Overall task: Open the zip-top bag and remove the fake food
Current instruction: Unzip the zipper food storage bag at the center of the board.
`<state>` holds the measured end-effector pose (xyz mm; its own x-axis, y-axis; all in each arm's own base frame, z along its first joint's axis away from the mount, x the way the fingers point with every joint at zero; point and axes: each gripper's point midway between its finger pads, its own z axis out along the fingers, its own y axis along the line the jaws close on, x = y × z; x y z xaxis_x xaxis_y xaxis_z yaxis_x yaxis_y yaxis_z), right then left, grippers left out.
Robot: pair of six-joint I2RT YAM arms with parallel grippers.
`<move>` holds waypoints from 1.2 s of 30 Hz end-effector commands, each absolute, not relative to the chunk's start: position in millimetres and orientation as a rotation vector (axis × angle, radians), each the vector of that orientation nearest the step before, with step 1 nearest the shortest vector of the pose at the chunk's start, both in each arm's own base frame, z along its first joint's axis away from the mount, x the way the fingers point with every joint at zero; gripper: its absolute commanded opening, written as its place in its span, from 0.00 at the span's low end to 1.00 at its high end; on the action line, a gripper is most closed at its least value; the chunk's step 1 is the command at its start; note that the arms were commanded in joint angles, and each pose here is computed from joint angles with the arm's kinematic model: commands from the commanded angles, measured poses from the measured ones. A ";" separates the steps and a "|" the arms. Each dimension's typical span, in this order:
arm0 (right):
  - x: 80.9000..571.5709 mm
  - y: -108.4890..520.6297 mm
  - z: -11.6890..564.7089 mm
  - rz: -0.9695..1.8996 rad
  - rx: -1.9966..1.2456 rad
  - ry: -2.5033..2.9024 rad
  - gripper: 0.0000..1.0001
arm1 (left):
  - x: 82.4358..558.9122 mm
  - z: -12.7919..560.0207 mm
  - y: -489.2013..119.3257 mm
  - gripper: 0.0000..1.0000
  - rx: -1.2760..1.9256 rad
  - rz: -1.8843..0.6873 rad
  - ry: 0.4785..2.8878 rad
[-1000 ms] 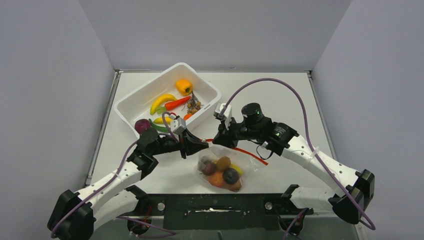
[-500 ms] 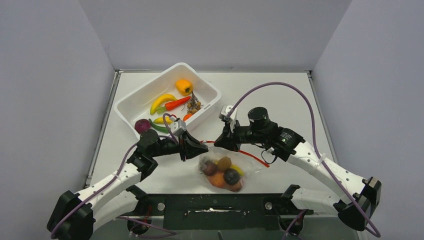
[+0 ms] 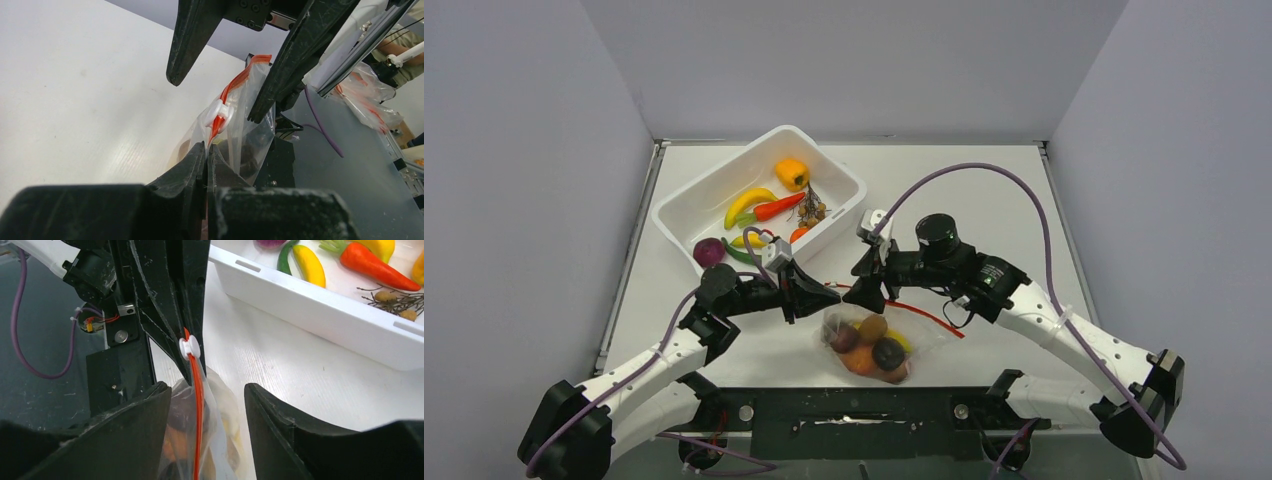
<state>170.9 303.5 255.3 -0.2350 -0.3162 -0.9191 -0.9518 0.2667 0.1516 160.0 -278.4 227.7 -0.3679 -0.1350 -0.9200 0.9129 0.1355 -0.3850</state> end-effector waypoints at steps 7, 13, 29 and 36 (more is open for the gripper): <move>181.3 332.3 287.2 0.929 -1.238 1.540 0.63 | 160.8 252.3 -280.1 0.00 0.803 -1.403 1.387; 184.5 335.7 292.4 0.917 -1.219 1.515 0.58 | 161.5 251.5 -280.0 0.00 0.800 -1.399 1.392; 178.3 341.4 284.9 0.950 -1.222 1.504 0.14 | 164.1 248.5 -279.8 0.00 0.799 -1.379 1.414; 175.4 334.8 284.5 0.946 -1.203 1.494 0.02 | 169.2 257.2 -281.3 0.05 0.786 -1.369 1.374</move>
<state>177.1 334.9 261.7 -0.1084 -0.3032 -0.9467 -0.9763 0.2121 0.0439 164.4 -277.4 219.0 -0.3920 -0.1212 -0.9119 0.8963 0.1730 -0.4083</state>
